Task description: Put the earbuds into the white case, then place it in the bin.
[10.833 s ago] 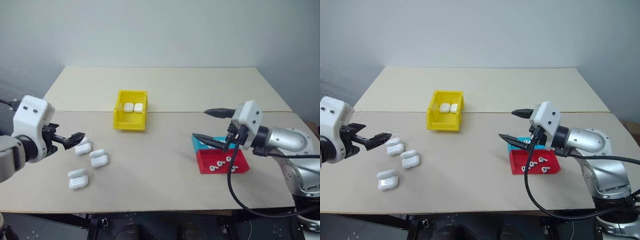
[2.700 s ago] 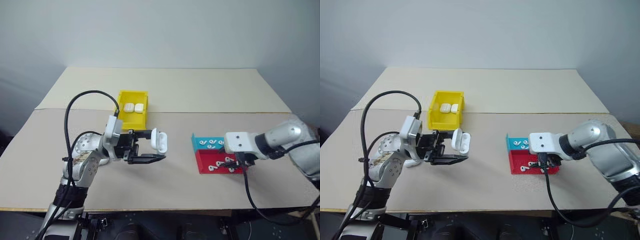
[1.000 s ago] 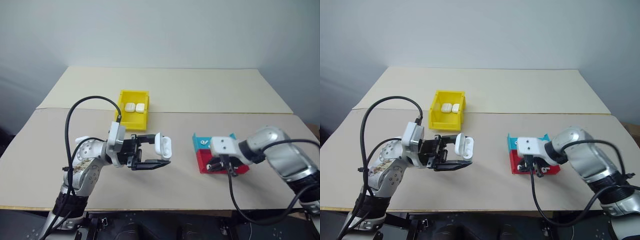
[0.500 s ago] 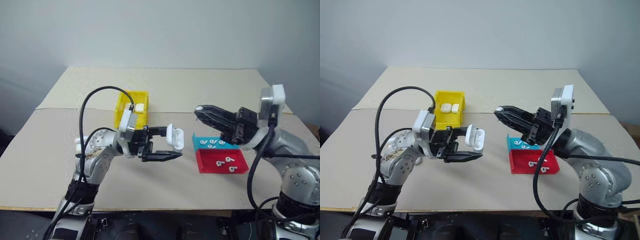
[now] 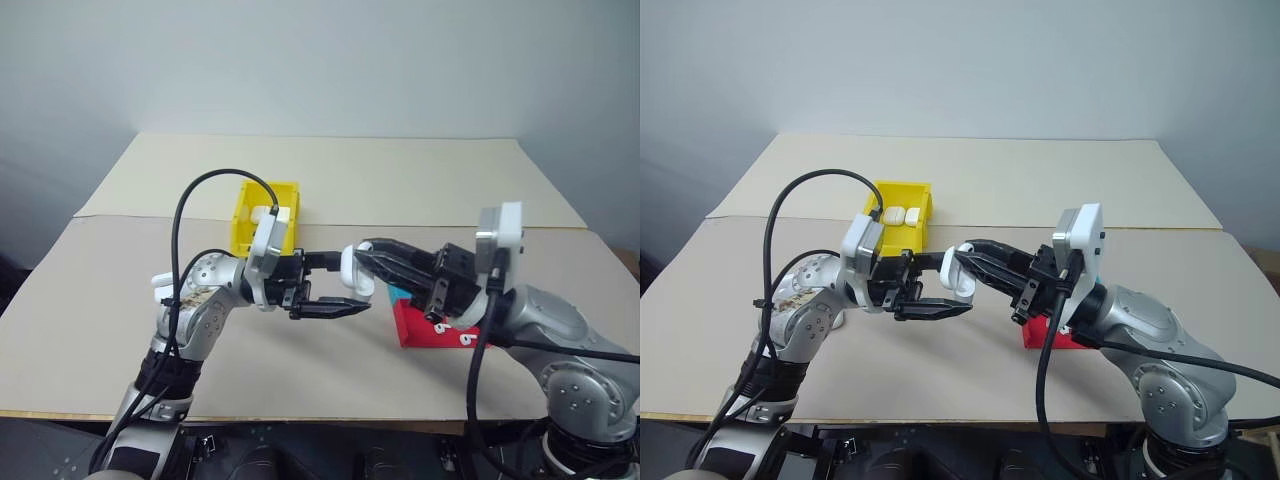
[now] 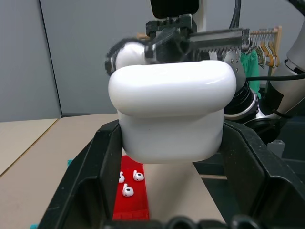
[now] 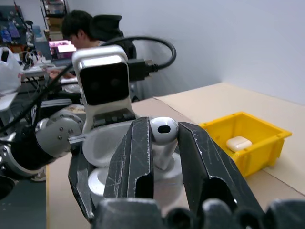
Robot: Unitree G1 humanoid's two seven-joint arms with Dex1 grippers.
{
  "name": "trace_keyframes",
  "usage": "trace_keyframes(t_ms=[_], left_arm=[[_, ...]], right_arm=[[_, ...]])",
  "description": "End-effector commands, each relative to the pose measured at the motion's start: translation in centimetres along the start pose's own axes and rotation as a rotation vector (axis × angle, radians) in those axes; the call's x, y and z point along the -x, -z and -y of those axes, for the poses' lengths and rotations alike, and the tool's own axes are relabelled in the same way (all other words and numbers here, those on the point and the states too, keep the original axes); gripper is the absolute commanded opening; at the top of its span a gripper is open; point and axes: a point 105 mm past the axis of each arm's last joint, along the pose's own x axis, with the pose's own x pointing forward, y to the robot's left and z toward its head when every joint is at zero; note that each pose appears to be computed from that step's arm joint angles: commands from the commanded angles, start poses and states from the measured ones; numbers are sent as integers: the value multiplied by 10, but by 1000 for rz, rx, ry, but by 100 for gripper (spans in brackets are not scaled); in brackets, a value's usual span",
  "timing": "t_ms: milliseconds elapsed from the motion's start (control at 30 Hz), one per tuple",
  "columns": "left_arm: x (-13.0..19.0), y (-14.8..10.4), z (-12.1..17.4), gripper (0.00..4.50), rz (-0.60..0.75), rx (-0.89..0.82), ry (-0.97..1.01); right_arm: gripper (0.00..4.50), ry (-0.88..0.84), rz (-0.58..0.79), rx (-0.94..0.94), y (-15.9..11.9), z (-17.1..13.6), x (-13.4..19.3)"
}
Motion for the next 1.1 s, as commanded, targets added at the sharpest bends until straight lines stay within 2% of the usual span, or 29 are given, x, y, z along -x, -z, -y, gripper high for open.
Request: trace_keyframes(t_ms=[33,233,467,600,767,800,867,967,1100], left_arm=[[0,-13,4,278,37,-58,5],[1,-15,3,278,43,-81,-12],[2,-15,-2,278,44,-102,-36],[4,-16,-4,278,38,-115,-40],[11,-15,-7,278,21,-119,-60],[13,-14,-7,278,18,-115,-66],[17,-14,-7,278,16,-109,-76],[19,-13,-6,278,13,-112,-93],[22,-13,-3,278,16,-122,-119]], right_arm=[[59,11,10,40,-3,3,2],[59,-30,-18,73,1,0,2],[284,-116,-39,104,3,-7,3],[414,-136,11,121,-18,-4,-1],[414,-62,8,241,-50,33,5],[414,-61,-35,285,-53,42,8],[414,-109,-217,406,-44,60,13],[414,-270,-578,672,-9,87,20],[414,-457,-924,889,26,134,19]])
